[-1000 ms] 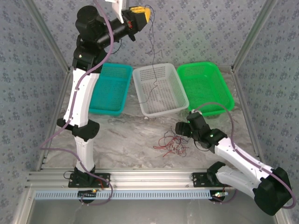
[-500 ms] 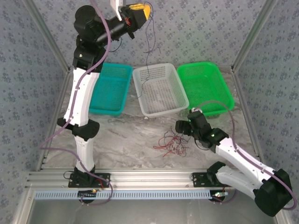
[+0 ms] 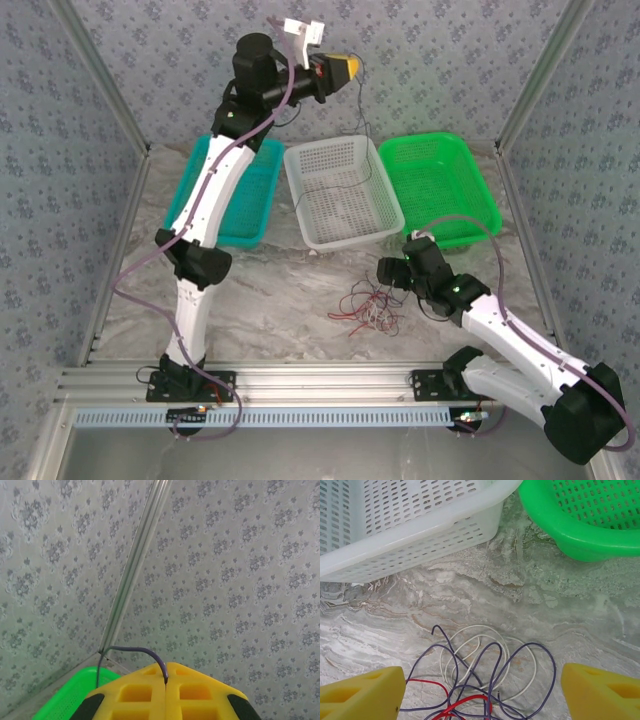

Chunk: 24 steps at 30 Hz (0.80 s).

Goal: Untangle the cables

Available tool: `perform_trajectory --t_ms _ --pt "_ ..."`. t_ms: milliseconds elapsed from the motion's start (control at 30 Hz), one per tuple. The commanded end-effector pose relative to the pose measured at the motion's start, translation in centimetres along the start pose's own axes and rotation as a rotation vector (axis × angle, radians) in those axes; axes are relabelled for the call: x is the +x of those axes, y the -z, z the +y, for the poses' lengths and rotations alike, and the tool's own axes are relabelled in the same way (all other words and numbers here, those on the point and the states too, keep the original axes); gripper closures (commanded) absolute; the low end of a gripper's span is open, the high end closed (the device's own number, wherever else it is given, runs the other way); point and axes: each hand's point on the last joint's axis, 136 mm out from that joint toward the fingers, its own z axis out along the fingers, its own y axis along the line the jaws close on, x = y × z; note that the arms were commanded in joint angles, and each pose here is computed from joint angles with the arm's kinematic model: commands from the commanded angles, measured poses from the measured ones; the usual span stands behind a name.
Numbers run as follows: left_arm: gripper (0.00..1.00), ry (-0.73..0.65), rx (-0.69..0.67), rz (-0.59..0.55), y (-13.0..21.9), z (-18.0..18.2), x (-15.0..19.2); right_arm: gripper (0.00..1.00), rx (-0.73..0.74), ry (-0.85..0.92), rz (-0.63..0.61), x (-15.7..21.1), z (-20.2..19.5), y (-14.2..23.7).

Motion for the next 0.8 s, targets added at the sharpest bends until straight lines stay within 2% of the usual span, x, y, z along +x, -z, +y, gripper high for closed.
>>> perform_trajectory --t_ms 0,233,433,633,767 --pt "0.96 0.019 0.029 0.002 -0.3 -0.5 0.2 0.16 0.02 0.016 -0.022 -1.2 -0.1 0.7" --pt "0.97 0.065 -0.105 0.101 -1.3 4.6 4.6 0.16 0.046 0.027 -0.011 -1.4 -0.7 1.1" --pt "0.96 0.138 -0.205 0.122 -1.4 9.4 6.9 0.16 0.049 0.018 -0.005 -1.3 -0.8 1.0" --pt "0.94 0.165 -0.207 0.155 -1.7 9.7 8.3 0.17 0.042 0.021 0.014 -0.9 -0.6 0.7" --pt "0.92 0.206 -0.225 0.209 -1.9 10.3 10.3 0.18 0.042 0.038 0.016 -1.4 -0.2 0.2"
